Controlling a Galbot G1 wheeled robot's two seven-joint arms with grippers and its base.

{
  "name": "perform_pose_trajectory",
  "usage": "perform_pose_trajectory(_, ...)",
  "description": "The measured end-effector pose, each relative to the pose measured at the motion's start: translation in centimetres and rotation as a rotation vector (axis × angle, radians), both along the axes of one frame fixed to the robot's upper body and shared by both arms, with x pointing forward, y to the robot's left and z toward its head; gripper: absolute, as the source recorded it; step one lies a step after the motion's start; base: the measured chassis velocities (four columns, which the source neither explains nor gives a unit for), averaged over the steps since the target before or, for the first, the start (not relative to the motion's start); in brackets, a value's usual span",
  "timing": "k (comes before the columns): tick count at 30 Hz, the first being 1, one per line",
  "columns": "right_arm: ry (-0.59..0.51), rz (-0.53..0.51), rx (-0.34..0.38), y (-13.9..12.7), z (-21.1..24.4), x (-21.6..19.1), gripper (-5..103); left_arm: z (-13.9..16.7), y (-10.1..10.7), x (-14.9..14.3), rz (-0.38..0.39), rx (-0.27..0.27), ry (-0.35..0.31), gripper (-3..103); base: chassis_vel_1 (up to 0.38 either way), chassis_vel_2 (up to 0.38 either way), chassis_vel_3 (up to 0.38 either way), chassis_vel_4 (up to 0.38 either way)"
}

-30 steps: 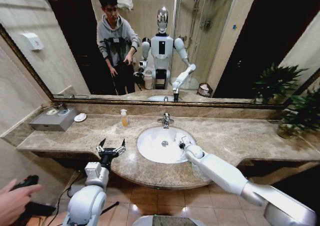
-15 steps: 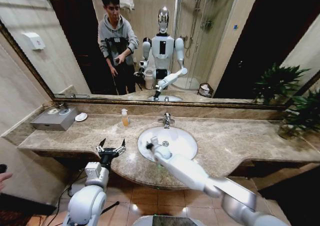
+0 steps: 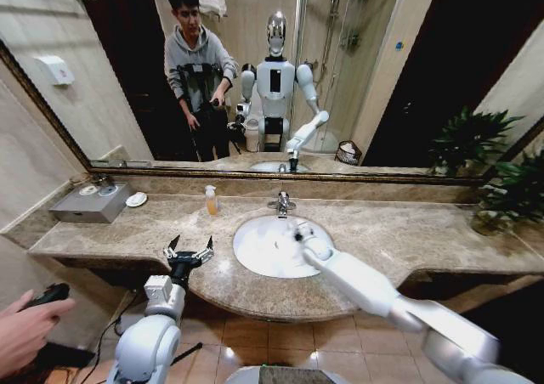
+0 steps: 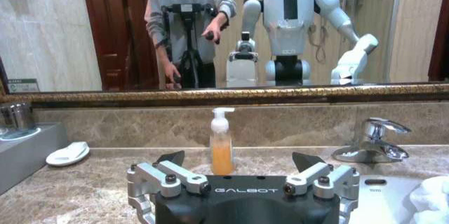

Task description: Pick up the towel from the sink counter and wipe the mirror surface.

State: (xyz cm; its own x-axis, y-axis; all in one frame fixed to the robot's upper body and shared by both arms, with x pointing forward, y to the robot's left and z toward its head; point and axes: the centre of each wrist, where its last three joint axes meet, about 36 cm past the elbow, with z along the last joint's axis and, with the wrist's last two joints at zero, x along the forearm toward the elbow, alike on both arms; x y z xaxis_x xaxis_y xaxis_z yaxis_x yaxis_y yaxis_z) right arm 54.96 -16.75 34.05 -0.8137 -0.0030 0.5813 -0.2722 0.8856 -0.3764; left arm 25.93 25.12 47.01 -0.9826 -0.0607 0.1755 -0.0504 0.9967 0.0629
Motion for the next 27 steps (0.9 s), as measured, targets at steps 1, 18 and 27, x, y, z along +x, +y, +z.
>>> perform_pose_trajectory(1,0.015,0.012,-0.001,0.4,-0.5,-0.5,5,0.0,0.0,0.0,0.000,0.000,0.000,100,0.000,0.000,0.000,0.000)
perform_pose_trajectory(18,0.046,0.241,0.403,16.5,-1.0,-5.5,5,0.0,0.0,0.0,0.000,0.000,0.000,100,0.000,0.000,0.000,0.000)
perform_pose_trajectory(27,0.090,0.063,0.077,8.2,-2.4,-3.8,5,0.0,0.0,0.0,0.000,0.000,0.000,100,0.000,0.000,0.000,0.000)
